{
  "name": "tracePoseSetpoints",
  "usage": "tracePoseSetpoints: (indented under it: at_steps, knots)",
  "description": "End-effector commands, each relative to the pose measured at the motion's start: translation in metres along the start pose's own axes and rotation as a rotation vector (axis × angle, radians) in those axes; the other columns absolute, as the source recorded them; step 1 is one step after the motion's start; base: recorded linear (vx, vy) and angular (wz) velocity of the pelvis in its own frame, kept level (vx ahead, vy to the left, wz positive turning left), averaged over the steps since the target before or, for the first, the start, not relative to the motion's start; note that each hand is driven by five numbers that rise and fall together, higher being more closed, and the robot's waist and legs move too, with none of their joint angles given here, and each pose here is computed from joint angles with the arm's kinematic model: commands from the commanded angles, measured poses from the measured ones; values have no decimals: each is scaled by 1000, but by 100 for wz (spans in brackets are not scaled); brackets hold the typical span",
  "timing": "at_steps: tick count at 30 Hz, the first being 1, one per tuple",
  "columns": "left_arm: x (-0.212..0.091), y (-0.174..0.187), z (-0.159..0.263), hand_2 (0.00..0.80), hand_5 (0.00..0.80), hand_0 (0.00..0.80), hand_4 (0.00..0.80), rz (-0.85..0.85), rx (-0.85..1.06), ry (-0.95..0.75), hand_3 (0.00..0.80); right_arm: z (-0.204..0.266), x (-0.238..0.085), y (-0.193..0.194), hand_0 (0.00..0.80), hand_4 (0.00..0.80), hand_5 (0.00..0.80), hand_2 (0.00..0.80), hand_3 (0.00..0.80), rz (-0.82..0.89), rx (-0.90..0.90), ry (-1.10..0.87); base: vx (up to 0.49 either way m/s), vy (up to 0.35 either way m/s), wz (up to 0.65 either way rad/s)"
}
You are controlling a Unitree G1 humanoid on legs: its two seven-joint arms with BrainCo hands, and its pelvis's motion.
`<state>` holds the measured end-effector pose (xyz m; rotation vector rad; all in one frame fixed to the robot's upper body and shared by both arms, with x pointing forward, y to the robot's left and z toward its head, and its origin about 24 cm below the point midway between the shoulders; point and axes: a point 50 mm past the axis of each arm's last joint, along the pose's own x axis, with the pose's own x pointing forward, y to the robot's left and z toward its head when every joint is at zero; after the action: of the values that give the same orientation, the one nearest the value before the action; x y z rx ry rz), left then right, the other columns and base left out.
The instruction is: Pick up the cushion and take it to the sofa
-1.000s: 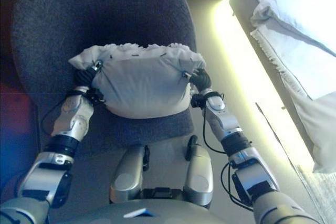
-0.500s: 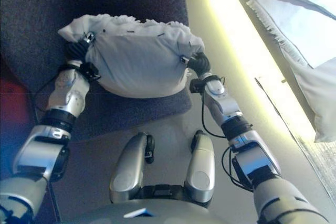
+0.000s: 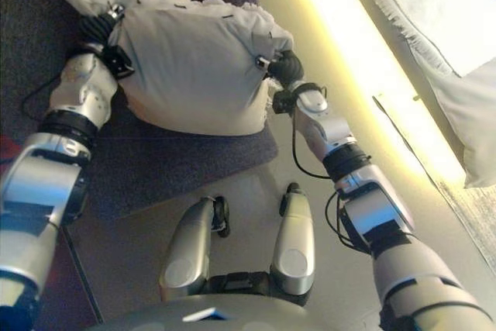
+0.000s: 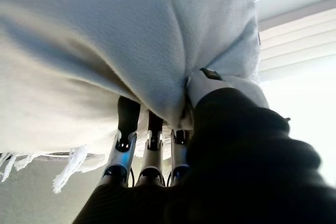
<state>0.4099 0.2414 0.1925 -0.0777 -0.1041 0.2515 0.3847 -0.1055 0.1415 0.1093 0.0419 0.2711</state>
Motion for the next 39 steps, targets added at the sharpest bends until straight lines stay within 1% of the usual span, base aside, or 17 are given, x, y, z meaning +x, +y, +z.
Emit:
tracePoseSetpoints:
  at_steps: [1,7,8,9,10,16,21,25,28,34,36,39]
  knots:
    - [5,-62,88,800,800,800,800,-192,-134,-256,800,58,11,65,800,800,800,800,800,230,-3,-180,-17,-3,-8]
    - [2,-82,97,800,800,800,800,-236,-115,-270,800,63,14,64,800,800,800,800,800,185,54,-164,-4,1,-3]
    - [3,-83,96,800,800,800,800,-232,-120,-254,800,61,15,63,747,747,747,747,747,180,51,-160,5,3,-11]
    - [3,-83,96,414,414,414,414,-231,-126,-249,414,61,15,63,210,210,210,210,210,180,50,-158,13,4,-11]
    - [3,-83,94,0,0,0,0,-217,-135,-236,0,60,15,63,0,0,0,0,0,192,50,-151,20,3,-9]
    - [7,-68,88,0,0,0,0,-131,-165,-213,0,61,14,63,0,0,0,0,0,199,49,-154,53,0,-8]
    - [8,-58,88,0,0,0,0,-129,-141,-220,0,60,12,56,0,0,0,0,0,175,96,-143,76,0,-4]
    - [8,-42,92,0,0,0,0,-79,-132,-235,0,56,11,44,0,0,0,0,0,132,111,-134,99,2,-3]
    - [8,-29,96,0,0,0,0,-30,-90,-254,0,57,9,36,0,0,0,0,0,102,124,-140,85,-7,-4]
    - [8,7,104,0,0,0,0,58,-40,-278,0,58,5,13,0,0,0,0,0,37,132,-143,71,3,0]
    - [6,12,105,0,0,0,0,50,-43,-286,0,59,4,4,0,0,0,0,0,1,147,-153,55,13,6]
    - [4,14,101,0,0,0,0,16,23,-296,0,58,0,-14,0,0,0,0,0,-71,161,-167,68,16,12]
